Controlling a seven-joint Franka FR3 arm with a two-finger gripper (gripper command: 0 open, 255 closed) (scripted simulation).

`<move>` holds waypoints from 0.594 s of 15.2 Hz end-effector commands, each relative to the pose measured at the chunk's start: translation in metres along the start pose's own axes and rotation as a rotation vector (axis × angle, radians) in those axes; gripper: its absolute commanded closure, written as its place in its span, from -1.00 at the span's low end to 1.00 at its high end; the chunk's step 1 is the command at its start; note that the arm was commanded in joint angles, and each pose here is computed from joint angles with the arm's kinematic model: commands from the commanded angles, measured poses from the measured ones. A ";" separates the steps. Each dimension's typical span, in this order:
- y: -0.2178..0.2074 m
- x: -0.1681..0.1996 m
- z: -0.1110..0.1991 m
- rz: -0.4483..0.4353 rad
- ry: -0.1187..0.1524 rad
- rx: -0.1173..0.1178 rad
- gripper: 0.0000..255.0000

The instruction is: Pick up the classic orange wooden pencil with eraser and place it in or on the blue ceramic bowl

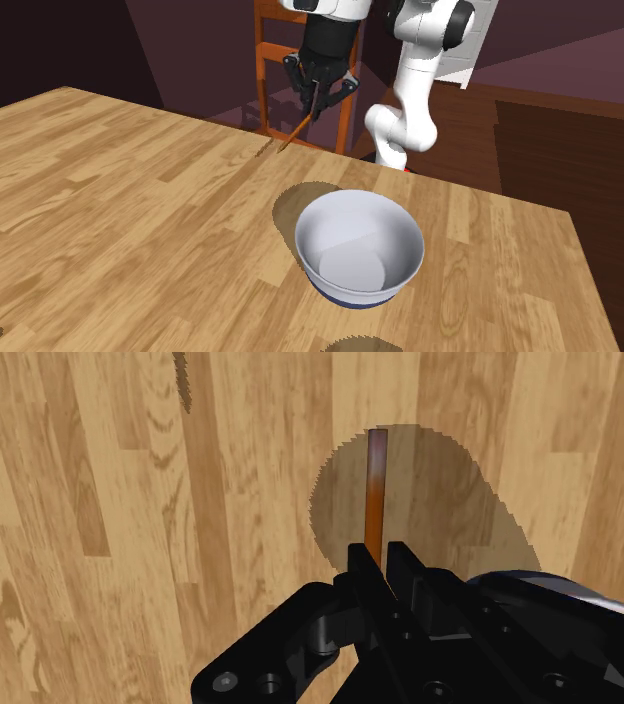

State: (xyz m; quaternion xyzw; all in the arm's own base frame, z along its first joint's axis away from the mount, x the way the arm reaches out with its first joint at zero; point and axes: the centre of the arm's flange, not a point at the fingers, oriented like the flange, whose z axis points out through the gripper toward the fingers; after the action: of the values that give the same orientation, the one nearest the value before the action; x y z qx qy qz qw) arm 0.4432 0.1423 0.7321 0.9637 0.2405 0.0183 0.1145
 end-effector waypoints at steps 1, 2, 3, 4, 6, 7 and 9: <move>-0.020 0.017 -0.006 0.002 0.000 0.001 1.00; -0.030 0.026 -0.009 0.002 0.000 0.001 1.00; -0.040 0.034 -0.012 0.002 0.000 0.001 1.00; -0.049 0.043 -0.015 0.002 0.000 0.001 1.00; -0.069 0.060 -0.022 0.002 0.000 0.001 1.00; -0.079 0.068 -0.025 0.002 0.000 0.001 1.00; -0.098 0.085 -0.031 0.002 0.000 0.001 1.00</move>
State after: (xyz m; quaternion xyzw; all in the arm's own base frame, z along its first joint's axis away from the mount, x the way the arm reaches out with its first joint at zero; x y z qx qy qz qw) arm 0.4665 0.2567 0.7383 0.9635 0.2412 0.0188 0.1149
